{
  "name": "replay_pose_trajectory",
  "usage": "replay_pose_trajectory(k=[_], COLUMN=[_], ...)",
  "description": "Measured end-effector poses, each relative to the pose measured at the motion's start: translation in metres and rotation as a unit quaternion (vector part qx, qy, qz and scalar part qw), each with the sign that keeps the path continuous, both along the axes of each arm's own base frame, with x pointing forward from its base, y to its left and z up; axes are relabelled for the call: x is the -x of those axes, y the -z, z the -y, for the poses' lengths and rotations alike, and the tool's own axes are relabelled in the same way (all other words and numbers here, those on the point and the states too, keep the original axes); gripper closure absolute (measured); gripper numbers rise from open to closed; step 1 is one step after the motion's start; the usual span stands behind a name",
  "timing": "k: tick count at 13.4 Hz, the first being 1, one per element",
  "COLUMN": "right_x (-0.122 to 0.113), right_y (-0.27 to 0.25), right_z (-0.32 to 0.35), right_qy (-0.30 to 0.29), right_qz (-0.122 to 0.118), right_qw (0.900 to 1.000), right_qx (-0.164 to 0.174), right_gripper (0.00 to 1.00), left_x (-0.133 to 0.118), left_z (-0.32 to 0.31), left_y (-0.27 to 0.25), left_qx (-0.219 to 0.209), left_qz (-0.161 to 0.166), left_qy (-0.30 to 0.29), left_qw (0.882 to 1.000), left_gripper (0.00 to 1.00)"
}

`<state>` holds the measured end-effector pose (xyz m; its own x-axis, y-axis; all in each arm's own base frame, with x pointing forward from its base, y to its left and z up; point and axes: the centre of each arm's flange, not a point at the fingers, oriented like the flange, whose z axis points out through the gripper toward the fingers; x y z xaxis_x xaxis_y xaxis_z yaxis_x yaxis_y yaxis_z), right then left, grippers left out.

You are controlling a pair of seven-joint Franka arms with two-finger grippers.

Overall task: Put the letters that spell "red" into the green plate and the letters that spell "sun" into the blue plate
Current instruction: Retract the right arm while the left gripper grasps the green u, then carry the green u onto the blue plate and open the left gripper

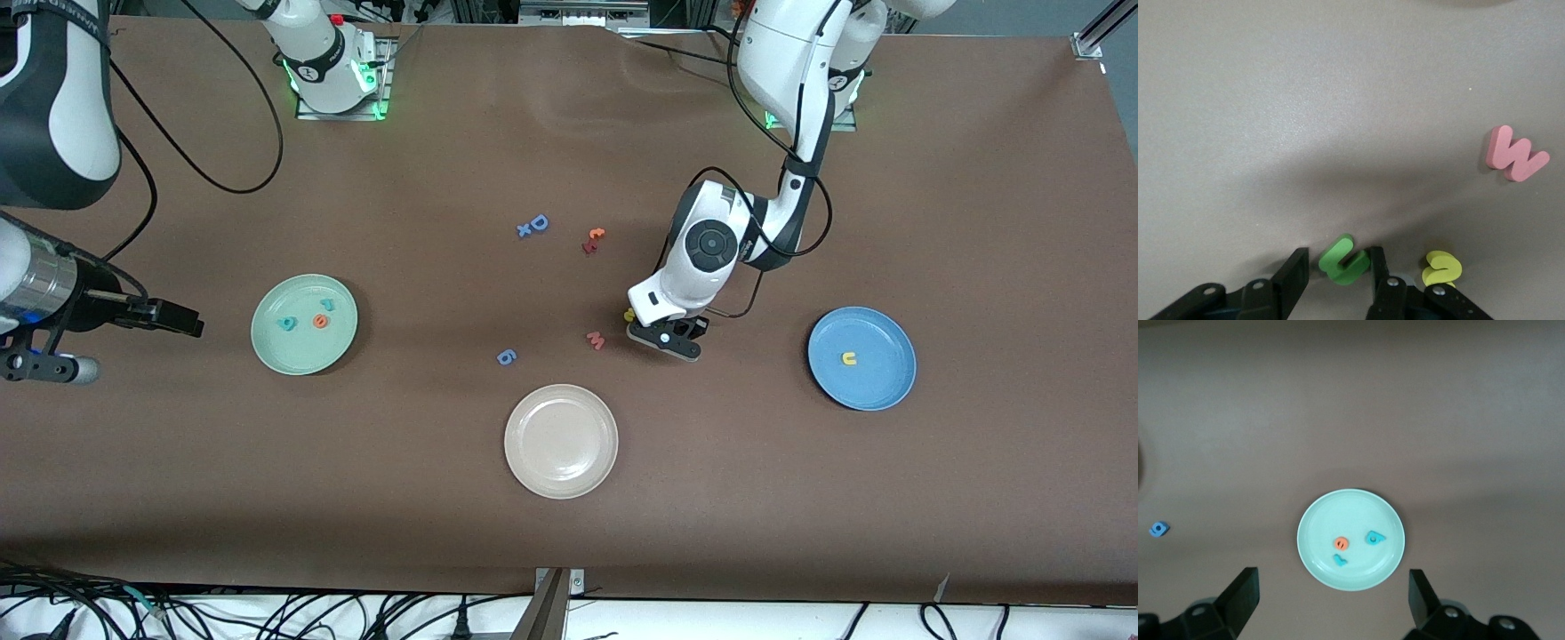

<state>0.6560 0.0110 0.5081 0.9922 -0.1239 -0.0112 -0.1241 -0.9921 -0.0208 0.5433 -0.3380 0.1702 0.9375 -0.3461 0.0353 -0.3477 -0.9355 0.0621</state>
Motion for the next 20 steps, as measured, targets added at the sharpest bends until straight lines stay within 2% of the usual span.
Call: replay_pose_trajectory(k=[3, 6, 8, 12, 16, 20], right_x=[0.014, 0.015, 0.016, 0.016, 0.018, 0.016], right_y=[0.002, -0.007, -0.014, -0.019, -0.027, -0.029], right_z=[-0.002, -0.002, -0.002, -0.019, -0.031, -0.031], right_qy=[-0.002, -0.002, -0.002, -0.016, -0.026, -0.025], right_qz=[0.009, 0.021, 0.029, 0.036, 0.043, 0.052], right_qw=[1.0, 1.0, 1.0, 0.999, 0.999, 0.998], right_qx=[-0.002, -0.002, -0.003, -0.007, -0.01, -0.01], right_gripper=[0.0, 0.0, 0.0, 0.0, 0.0, 0.0], left_x=[-0.001, -0.001, -0.002, -0.002, -0.003, -0.024], left_z=[-0.001, -0.001, -0.002, -0.001, -0.001, -0.026], left_y=[0.0, 0.0, -0.001, -0.003, -0.003, -0.015], left_qx=[0.0, 0.0, 0.0, 0.001, 0.0, -0.012], left_qz=[0.001, 0.001, 0.002, 0.004, 0.004, 0.017], left_qy=[-0.001, -0.002, -0.002, -0.002, -0.002, -0.017], left_qw=[1.0, 1.0, 1.0, 1.0, 1.0, 1.0], left_gripper=[0.57, 0.57, 0.62, 0.67, 0.67, 0.67])
